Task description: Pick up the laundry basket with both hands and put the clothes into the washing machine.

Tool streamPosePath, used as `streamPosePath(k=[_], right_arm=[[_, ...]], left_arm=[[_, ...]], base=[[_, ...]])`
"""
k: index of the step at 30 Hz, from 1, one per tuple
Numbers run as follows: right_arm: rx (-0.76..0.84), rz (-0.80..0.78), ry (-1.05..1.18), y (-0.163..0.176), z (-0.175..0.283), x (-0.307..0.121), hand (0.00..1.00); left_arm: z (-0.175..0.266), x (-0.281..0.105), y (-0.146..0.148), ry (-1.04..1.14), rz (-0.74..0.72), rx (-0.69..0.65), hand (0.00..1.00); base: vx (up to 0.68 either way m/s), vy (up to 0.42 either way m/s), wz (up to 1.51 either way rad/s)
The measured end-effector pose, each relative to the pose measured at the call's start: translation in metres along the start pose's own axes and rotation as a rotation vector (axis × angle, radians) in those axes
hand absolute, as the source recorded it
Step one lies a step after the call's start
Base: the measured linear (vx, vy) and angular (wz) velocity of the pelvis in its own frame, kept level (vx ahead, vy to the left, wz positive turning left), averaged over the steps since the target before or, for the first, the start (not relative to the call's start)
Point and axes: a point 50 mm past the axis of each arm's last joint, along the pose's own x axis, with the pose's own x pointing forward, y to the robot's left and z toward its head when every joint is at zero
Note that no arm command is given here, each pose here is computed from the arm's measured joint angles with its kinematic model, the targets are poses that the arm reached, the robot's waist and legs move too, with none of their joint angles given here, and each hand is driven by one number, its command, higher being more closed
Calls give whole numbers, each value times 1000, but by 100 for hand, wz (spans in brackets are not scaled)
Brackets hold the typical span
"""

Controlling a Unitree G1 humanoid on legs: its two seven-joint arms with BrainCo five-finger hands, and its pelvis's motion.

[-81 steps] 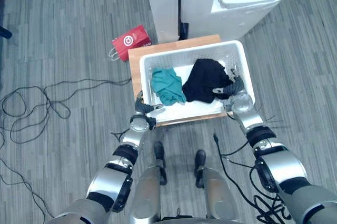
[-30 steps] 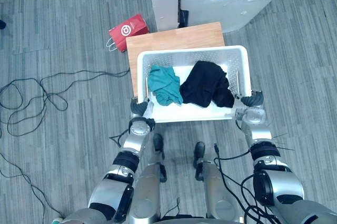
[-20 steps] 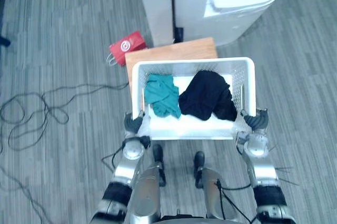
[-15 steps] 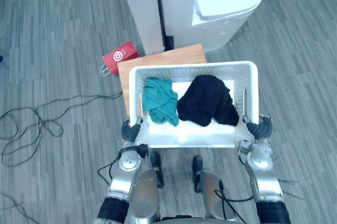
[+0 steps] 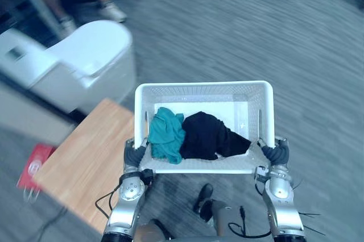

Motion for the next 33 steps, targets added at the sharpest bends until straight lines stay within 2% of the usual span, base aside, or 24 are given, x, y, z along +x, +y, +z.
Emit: streamPosePath(k=[5, 13, 19, 22, 29, 33], right_arm=[[-68, -16, 26, -17, -9, -2, 100], [-113, 48, 17, -13, -7, -5, 100], [-127, 57, 48, -13, -15, -8, 100], [-120, 86, 81, -5, -22, -11, 100], [-137, 109, 62, -3, -19, -2, 100], [-156, 127, 75, -4, -22, 2, 100]], left_arm=[[-22, -12, -14, 88, -70, 21, 100], [-39, -25, -5, 151, -55, 40, 100], [-42, -27, -3, 172, -69, 52, 100], [-44, -26, 7, 178, -62, 97, 100], [-39, -16, 7, 150, -71, 137, 100], [-45, -18, 0, 189, -64, 111, 100]], base=[[134, -41, -148], [270, 167, -113], [362, 209, -6], [458, 56, -1], [584, -113, 27], [688, -218, -11]])
